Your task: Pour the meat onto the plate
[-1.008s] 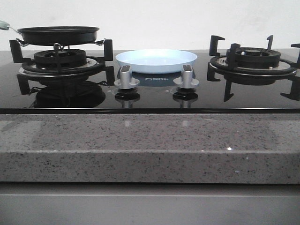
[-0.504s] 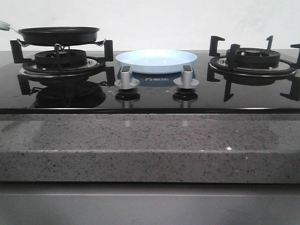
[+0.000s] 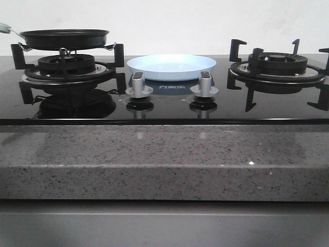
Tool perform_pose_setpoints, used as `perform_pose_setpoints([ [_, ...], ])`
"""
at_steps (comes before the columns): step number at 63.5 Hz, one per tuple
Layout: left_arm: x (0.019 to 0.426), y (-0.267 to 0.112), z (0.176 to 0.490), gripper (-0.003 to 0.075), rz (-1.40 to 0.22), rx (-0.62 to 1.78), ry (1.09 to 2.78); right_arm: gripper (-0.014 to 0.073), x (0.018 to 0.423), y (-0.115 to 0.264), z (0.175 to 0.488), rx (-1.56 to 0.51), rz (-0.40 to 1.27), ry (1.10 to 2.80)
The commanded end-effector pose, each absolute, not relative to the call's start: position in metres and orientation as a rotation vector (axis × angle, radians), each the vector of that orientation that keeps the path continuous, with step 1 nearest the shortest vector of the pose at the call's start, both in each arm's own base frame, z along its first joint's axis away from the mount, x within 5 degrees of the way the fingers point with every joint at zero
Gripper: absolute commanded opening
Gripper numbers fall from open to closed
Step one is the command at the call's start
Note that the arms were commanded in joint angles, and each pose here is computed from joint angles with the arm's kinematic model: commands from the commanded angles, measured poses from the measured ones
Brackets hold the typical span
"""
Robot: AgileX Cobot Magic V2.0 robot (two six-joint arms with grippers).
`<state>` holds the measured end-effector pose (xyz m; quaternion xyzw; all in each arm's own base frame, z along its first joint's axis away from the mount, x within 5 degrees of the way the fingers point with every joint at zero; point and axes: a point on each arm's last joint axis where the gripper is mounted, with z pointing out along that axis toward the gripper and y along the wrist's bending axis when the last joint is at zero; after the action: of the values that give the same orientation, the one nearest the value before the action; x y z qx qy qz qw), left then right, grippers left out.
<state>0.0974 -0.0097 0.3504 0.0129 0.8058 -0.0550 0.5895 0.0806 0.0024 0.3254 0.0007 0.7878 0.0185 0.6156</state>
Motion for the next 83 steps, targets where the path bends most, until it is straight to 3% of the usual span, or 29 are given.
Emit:
perform_pose_setpoints([
  [1,0.102,-0.010,0.365,-0.0020,-0.146,0.011,1.801,-0.0065,0.084,0.003,0.336,-0.003,0.043,1.752],
  [8,0.104,-0.010,0.364,-0.0017,-0.146,0.011,1.812,-0.0052,0.084,0.003,0.332,-0.003,0.043,1.792],
  [12,0.104,-0.010,0.364,0.0008,-0.146,0.011,1.812,0.0006,0.083,0.003,0.330,-0.003,0.042,1.812],
  [19,0.104,-0.010,0.364,0.0147,-0.147,0.011,1.814,0.0217,0.083,0.003,0.329,-0.003,0.042,1.829],
  [25,0.104,-0.010,0.364,0.0326,-0.147,0.011,1.816,0.0435,0.083,0.003,0.328,-0.003,0.042,1.835],
  [31,0.104,-0.010,0.363,0.0450,-0.147,0.012,1.820,0.0536,0.082,0.003,0.327,-0.003,0.041,1.848],
  [63,0.104,-0.010,0.363,0.0459,-0.148,0.012,1.824,0.0540,0.084,0.005,0.331,0.018,0.090,1.835],
  [83,0.104,-0.010,0.363,0.0459,-0.148,0.012,1.824,0.0540,0.117,0.011,0.360,-0.029,0.128,1.978],
])
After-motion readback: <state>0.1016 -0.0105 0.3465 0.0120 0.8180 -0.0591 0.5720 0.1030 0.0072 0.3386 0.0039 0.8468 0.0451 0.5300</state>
